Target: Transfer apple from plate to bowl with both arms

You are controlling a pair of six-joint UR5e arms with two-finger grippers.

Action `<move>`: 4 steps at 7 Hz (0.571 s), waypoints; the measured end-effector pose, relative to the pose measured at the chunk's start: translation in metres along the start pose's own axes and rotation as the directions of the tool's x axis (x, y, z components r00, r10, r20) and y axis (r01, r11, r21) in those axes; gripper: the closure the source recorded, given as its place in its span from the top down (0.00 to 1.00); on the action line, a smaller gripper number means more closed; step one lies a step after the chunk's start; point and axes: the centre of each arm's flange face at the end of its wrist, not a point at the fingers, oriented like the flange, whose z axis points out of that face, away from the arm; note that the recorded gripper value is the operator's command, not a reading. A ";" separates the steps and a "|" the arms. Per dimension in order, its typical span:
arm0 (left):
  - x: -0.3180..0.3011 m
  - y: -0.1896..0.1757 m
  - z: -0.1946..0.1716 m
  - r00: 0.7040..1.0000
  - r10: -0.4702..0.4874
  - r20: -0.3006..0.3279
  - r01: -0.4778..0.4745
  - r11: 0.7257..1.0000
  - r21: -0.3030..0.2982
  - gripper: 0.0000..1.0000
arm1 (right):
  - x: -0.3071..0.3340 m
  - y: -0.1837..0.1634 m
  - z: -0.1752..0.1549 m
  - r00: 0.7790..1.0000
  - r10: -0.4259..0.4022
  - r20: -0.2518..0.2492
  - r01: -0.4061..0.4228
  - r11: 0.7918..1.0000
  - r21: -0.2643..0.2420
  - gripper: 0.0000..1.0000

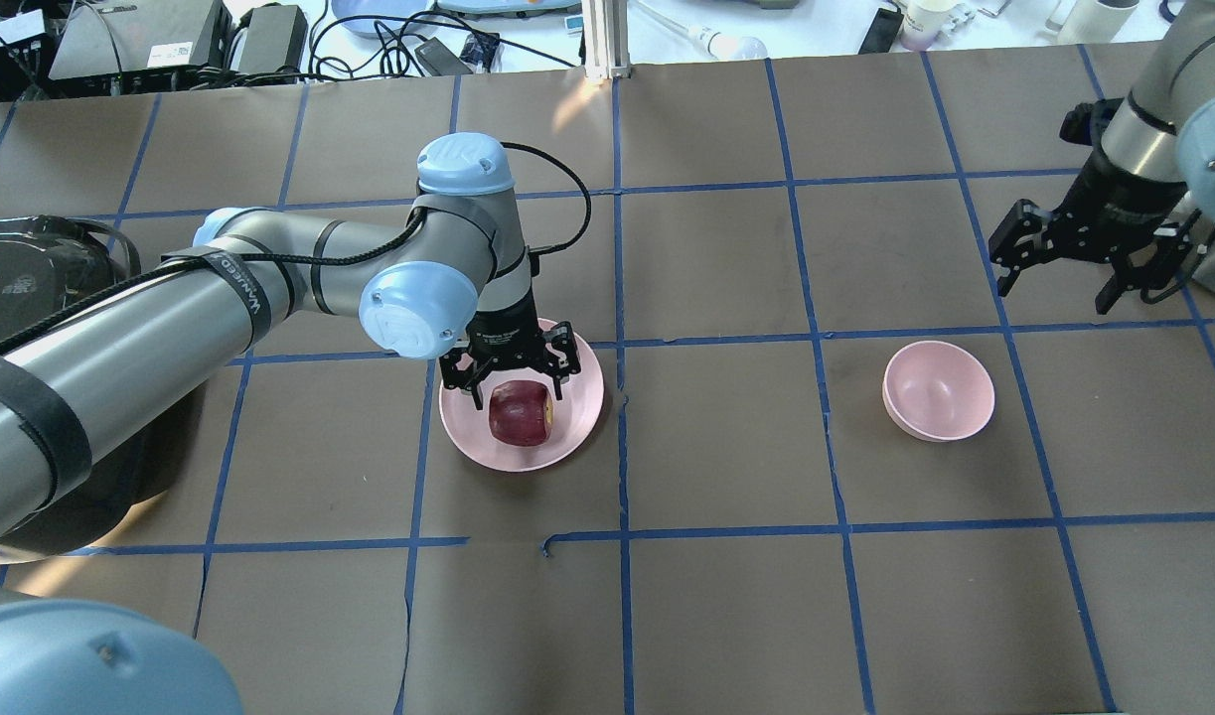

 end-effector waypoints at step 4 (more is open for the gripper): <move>0.003 0.008 -0.009 1.000 0.020 -0.003 -0.020 1.000 0.017 0.00 | -0.009 0.029 0.100 0.995 -0.095 0.024 0.095 0.995 -0.007 0.86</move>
